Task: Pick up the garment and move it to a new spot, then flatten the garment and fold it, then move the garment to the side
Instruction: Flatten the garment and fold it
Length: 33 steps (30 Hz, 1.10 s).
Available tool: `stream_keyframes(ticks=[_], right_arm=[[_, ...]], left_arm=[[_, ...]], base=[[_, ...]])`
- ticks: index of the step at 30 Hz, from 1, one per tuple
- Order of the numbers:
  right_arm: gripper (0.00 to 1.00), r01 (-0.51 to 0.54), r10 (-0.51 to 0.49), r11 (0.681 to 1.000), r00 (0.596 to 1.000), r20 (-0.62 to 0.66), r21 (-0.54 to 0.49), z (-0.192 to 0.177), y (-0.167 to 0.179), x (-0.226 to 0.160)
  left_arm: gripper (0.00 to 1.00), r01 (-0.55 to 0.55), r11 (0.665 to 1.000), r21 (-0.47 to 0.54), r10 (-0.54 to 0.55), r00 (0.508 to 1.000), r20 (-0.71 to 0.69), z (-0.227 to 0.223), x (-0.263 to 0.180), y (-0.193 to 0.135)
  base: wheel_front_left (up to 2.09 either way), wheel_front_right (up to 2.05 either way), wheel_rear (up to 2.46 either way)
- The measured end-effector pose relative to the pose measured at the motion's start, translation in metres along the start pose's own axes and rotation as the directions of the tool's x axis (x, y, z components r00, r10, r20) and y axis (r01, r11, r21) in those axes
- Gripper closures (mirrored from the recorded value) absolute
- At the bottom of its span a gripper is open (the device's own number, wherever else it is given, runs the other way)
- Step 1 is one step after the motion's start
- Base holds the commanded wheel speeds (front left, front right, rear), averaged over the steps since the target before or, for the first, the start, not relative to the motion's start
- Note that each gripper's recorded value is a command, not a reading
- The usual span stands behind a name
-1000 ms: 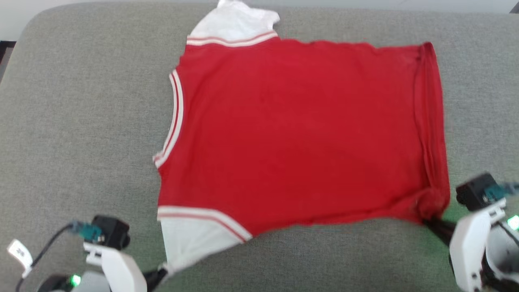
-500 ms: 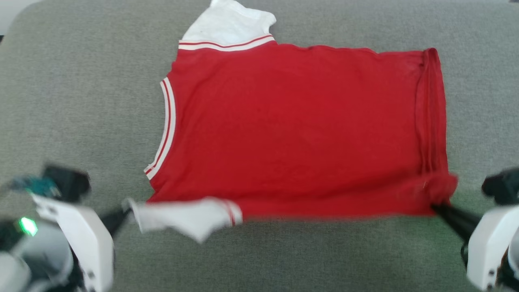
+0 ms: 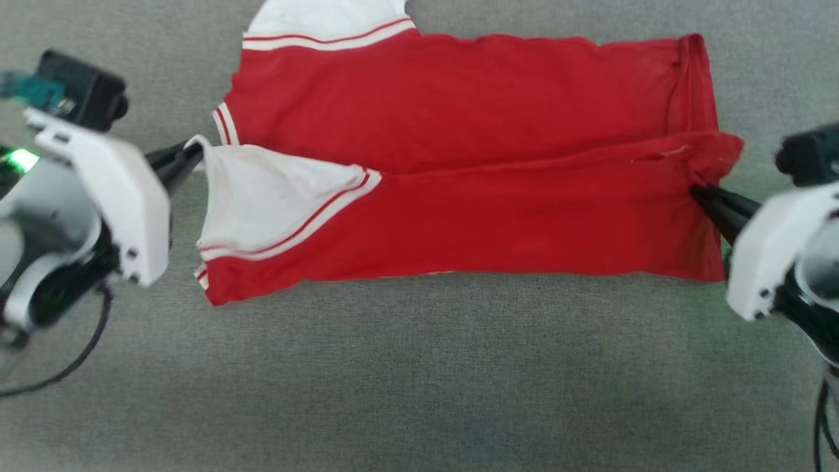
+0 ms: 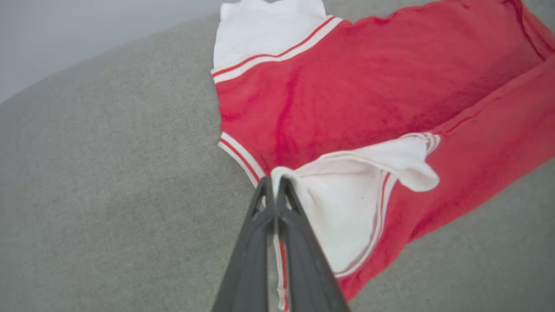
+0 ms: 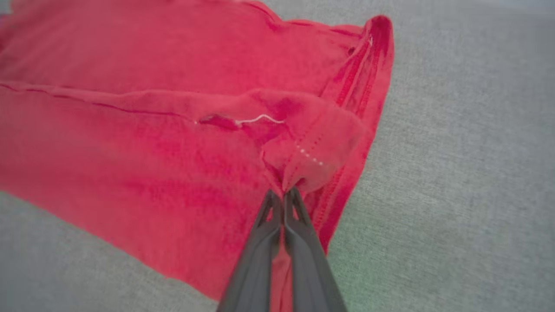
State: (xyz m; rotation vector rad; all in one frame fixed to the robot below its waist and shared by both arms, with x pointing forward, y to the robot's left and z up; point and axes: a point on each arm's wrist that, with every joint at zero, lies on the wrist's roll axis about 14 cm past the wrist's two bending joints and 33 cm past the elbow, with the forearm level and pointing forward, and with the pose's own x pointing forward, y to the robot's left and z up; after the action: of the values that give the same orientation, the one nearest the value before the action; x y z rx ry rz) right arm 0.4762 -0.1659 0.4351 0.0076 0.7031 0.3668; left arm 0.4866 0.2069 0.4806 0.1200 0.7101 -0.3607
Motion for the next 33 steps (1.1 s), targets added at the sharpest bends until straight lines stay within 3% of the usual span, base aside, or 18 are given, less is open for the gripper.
stream_keyframes(ticks=[8,11,13,14,18,24,29,33], right_arm=[[1.00,-0.001,0.006,0.999,0.994,-0.111,0.044,-0.026,-0.002,0.040],[0.93,-0.019,0.023,0.999,0.990,-0.137,0.032,-0.029,0.002,0.046],[0.09,-0.020,0.023,1.000,0.989,-0.144,0.021,-0.029,0.001,0.046],[0.00,-0.020,0.021,1.000,0.989,-0.145,0.009,-0.029,0.001,0.045],[0.00,-0.022,0.023,1.000,0.995,-0.102,0.003,-0.018,0.000,0.041],[0.00,0.021,-0.021,1.000,0.993,0.117,-0.004,0.028,-0.009,0.018],[0.00,0.059,-0.071,0.997,0.953,0.294,0.048,0.054,-0.011,-0.007],[0.00,0.117,-0.136,0.991,0.887,0.441,0.069,0.077,-0.016,-0.033]], left_arm=[[1.00,0.016,0.997,-0.079,-0.031,0.979,-0.201,-0.046,0.060,0.008],[1.00,-0.006,0.992,-0.124,-0.028,0.963,-0.269,-0.064,0.069,0.014],[0.50,-0.021,0.990,-0.142,-0.020,0.959,-0.283,-0.065,0.072,0.019],[0.03,-0.028,0.989,-0.144,-0.014,0.959,-0.282,-0.064,0.073,0.021],[0.00,-0.048,0.987,-0.153,0.009,0.969,-0.247,-0.052,0.070,0.030],[0.00,-0.101,0.983,-0.151,0.067,0.974,-0.218,-0.033,0.046,0.043],[0.00,-0.098,0.983,-0.156,0.066,0.978,-0.199,-0.030,0.023,0.033],[0.00,-0.098,0.984,-0.151,0.067,0.977,-0.201,-0.036,0.006,0.021]], base=[[0.00,0.00,0.00],[0.00,0.00,0.00],[0.00,0.00,0.00],[0.00,0.00,0.00],[0.00,0.00,0.00],[0.00,0.00,0.00],[0.00,0.00,0.00],[0.00,0.00,0.00]])
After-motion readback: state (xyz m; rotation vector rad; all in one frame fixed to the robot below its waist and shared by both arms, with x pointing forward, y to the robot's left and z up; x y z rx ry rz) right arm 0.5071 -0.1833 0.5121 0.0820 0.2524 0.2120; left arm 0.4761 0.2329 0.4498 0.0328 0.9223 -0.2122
